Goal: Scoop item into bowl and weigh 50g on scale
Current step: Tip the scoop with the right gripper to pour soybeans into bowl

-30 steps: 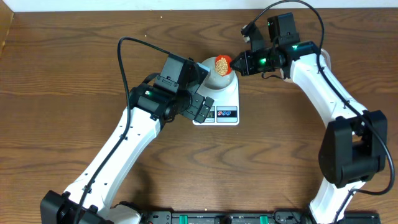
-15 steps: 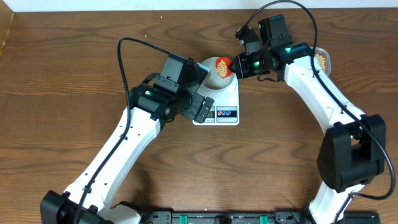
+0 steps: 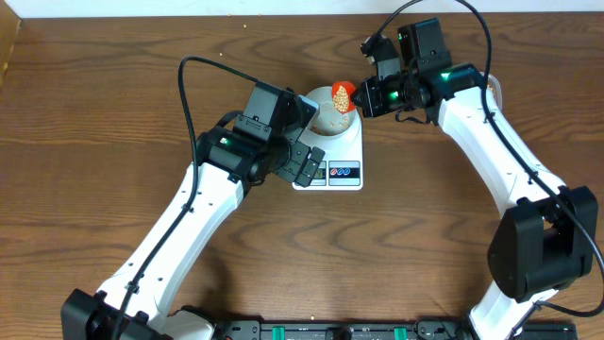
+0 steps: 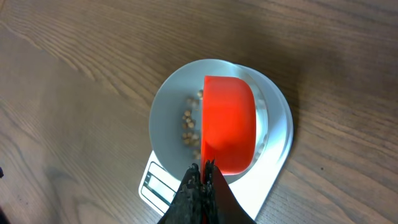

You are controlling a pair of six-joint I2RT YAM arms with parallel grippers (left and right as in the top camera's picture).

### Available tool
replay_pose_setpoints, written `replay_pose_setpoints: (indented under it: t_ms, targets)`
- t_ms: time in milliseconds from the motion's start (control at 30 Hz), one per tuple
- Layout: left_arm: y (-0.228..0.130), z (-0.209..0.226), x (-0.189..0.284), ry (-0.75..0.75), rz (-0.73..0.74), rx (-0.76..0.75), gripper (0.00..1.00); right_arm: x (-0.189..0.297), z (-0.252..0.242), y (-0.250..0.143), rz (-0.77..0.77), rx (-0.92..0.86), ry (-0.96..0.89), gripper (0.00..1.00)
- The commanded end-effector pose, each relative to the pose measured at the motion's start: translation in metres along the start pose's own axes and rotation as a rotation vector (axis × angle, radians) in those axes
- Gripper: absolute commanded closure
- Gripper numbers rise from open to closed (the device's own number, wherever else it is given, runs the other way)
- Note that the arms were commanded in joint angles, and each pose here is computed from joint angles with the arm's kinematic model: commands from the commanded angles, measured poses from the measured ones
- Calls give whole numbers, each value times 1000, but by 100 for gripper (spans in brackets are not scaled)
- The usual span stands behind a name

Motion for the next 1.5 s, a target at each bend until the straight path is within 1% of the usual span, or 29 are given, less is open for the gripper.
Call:
replay_pose_setpoints:
  t_ms: [0,600,833,1467]
  targets:
    - [-1,1,-2,1,8,-2,2,7,10,5,-19,38,5,99]
    - [-1,1,-2,1,8,-2,2,5,16,1,0,67,12,99]
    - [-1,1,-2,1,8,-2,2,5,14,0,16,89,-36,99]
    - [-1,1,-2,1,8,-2,2,4,15,-2,31,123,-66,99]
Point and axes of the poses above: each gripper's point midway between its finger pads, its own x axis back along the fingers, its own z axis along the line the jaws close on, y = z × x, the point moved 2 cm from there along x, back along the fingers, and after that the axes turned 7 degrees about x, right-handed, at the moved point
